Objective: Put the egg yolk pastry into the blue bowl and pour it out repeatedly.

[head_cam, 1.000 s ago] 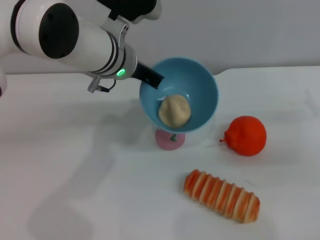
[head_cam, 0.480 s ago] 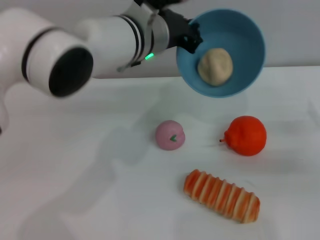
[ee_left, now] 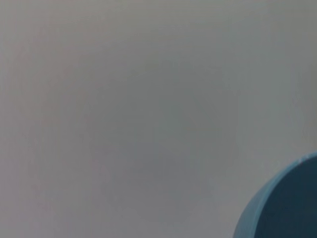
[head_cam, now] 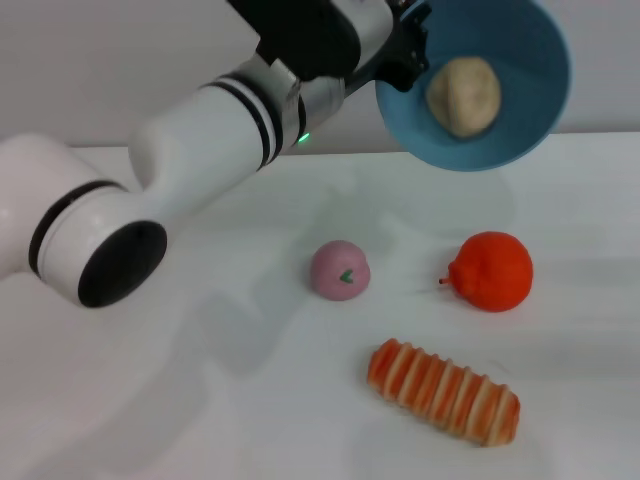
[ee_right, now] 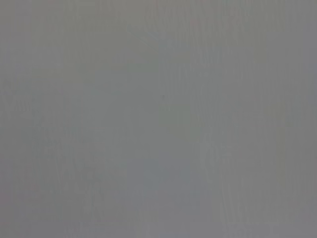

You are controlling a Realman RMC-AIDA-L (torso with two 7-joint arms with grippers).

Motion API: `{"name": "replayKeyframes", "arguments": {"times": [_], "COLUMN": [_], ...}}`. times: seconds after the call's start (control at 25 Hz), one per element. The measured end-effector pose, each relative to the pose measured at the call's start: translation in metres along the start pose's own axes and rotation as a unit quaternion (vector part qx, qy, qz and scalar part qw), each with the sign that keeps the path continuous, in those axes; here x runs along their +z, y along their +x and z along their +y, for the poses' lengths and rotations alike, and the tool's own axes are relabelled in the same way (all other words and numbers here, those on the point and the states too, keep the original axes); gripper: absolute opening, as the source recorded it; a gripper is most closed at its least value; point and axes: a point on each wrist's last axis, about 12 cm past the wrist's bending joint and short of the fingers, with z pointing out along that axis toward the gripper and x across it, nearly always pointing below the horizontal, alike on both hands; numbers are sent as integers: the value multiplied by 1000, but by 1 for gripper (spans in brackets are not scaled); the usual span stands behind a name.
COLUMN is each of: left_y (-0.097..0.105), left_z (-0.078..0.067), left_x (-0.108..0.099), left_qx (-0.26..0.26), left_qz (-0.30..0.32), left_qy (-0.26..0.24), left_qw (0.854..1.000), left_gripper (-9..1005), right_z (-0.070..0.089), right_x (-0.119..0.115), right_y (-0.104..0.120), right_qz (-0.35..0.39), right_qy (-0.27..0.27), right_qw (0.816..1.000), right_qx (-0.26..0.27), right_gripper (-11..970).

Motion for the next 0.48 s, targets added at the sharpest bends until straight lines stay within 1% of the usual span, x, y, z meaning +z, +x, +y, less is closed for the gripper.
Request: {"name": "replayKeyframes", "arguments": {"times": [0.08,0.2,0.36,0.48], "left_y": [-1,-2,-1,1], "left_z": [-4,-14,-30,-37], "left_x": [-1,-4,-12,-15], "left_qx": [11,42,85,106], "left_qz": [-11,-35,-75,-91], "left_qy": [3,9,11,11], "left_qw": [1000,998,993,990], "left_gripper": [-1,-1,-1,-1], "right_z": [0,1,2,3], "right_x": [-1,-1,-1,0], "right_y": [0,0,2,2], "right_qz": [-2,-4,-2,-2], "right_qy": [-2,-3,-5,-6], "right_qw": [1000,1000,1000,1000], "right_qx": [0,-3,-1,1], "right_gripper": [684,684,684,684]}}
